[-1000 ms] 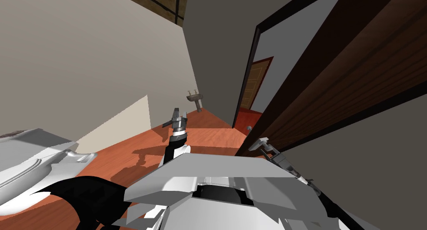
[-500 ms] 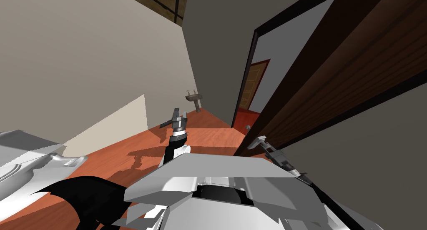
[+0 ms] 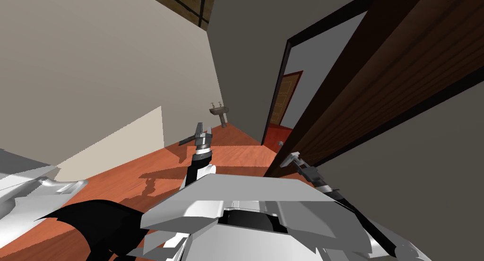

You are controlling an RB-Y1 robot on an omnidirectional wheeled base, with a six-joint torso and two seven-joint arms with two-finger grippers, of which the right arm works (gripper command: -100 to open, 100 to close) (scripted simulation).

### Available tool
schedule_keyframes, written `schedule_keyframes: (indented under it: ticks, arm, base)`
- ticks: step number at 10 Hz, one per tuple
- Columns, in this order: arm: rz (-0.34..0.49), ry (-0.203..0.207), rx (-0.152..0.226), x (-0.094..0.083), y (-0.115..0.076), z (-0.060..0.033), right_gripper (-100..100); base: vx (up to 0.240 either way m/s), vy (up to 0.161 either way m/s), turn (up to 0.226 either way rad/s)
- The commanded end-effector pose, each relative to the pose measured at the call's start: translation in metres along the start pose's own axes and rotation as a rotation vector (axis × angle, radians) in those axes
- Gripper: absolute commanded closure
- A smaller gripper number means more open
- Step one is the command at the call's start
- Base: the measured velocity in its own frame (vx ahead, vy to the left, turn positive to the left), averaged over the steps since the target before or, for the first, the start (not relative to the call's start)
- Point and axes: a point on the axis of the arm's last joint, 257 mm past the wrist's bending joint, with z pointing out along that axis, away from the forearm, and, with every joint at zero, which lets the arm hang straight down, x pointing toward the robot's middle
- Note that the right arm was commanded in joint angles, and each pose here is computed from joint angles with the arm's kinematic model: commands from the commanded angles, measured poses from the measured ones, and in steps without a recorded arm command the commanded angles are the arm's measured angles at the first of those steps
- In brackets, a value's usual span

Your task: Pull the door open

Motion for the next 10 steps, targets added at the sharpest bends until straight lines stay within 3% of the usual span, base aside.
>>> schedule_keyframes:
  ticks: [1, 2, 3, 4, 5, 6, 7, 8, 9, 10]
  arm:
    - [-0.046, -0.035, -0.03, -0.01, 0.009, 0.0065, 100]
    - [-0.069, -0.046, -0.063, -0.013, 0.018, 0.0142, 100]
    - [-0.078, -0.065, -0.06, -0.018, 0.018, 0.014, 100]
    - [-0.108, -0.081, -0.091, -0.022, 0.027, 0.0212, 100]
    - [-0.108, -0.095, -0.089, -0.026, 0.026, 0.021, 100]
    - [-0.136, -0.108, -0.12, -0.029, 0.035, 0.0278, 100]
    - [-0.135, -0.126, -0.116, -0.033, 0.034, 0.0274, 100]
    - [-0.161, -0.135, -0.148, -0.035, 0.043, 0.0343, 100]
    - [-0.159, -0.161, -0.142, -0.041, 0.042, 0.0336, 100]
    - [-0.182, -0.175, -0.176, -0.044, 0.052, 0.0406, 100]
  base:
    - [-0.018, 0.01, -0.047]
    - [-0.028, 0.019, -0.084]
    - [-0.021, 0.022, -0.014]
    - [-0.017, 0.011, -0.062]
    - [-0.003, 0.012, -0.019]
    - [-0.013, 0.007, -0.059]
    - [-0.02, 0.005, -0.04]
    - [-0.029, 0.002, -0.067]
    - [-0.02, -0.002, -0.038]
    - [-0.011, -0.008, -0.072]
